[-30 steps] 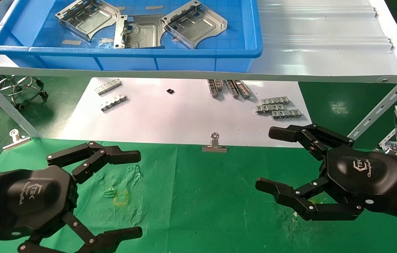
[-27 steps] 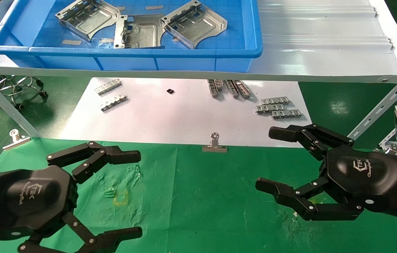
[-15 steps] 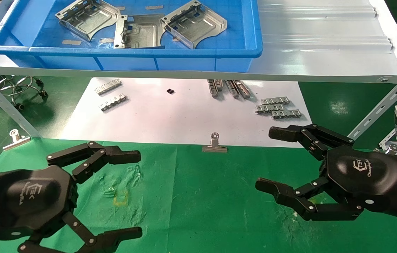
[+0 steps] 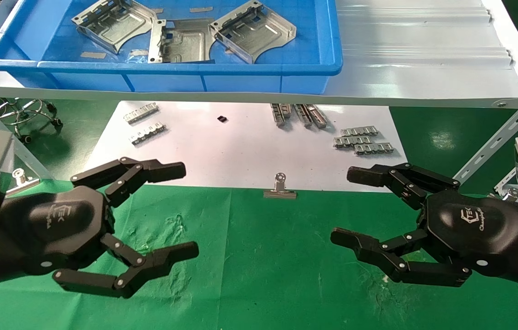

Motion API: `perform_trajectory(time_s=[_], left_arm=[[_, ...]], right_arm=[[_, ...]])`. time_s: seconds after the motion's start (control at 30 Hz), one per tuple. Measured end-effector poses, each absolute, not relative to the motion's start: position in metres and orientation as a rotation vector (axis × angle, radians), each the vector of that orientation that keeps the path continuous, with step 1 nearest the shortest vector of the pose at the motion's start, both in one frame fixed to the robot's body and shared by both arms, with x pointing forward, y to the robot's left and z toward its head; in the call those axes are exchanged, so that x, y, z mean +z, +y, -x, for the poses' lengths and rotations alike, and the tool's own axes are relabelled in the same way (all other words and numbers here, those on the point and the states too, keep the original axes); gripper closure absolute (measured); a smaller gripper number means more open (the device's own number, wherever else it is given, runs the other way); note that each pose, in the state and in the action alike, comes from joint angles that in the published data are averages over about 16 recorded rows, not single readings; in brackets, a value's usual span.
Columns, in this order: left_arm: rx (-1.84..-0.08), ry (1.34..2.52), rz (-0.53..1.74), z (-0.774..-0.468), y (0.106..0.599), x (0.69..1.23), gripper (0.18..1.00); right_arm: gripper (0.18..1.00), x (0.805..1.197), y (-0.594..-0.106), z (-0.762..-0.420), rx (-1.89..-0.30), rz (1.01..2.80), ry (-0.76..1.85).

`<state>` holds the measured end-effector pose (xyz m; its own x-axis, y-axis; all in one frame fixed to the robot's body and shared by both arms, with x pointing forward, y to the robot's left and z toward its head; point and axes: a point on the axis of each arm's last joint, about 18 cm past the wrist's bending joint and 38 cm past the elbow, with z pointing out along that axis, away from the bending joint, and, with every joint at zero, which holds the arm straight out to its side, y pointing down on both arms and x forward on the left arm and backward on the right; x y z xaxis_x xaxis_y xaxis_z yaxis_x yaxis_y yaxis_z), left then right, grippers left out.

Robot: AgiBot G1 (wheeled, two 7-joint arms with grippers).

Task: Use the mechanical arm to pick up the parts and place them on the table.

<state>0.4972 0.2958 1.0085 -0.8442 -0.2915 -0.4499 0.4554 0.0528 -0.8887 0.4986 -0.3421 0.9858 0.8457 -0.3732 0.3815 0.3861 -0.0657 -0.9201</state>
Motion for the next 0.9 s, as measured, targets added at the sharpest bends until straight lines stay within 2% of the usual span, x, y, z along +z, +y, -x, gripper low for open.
perform_trajectory(time_s=[0.33, 0.63, 0.9], left_arm=[[-1.875, 1.660, -0.069, -0.526, 0.294, 1.045, 0.183], [-1.836, 1.545, 0.068, -0.571, 0.300, 1.089, 0.183], [-1.748, 1.511, 0.195, -0.612, 0.308, 1.131, 0.183]], right_arm=[[0.384, 0.986, -0.342, -0.499, -0.623, 1.513, -0.011], [0.603, 0.986, -0.342, -0.499, -0.623, 1.513, -0.011], [0.777, 0.986, -0.342, -0.499, -0.623, 1.513, -0.011]])
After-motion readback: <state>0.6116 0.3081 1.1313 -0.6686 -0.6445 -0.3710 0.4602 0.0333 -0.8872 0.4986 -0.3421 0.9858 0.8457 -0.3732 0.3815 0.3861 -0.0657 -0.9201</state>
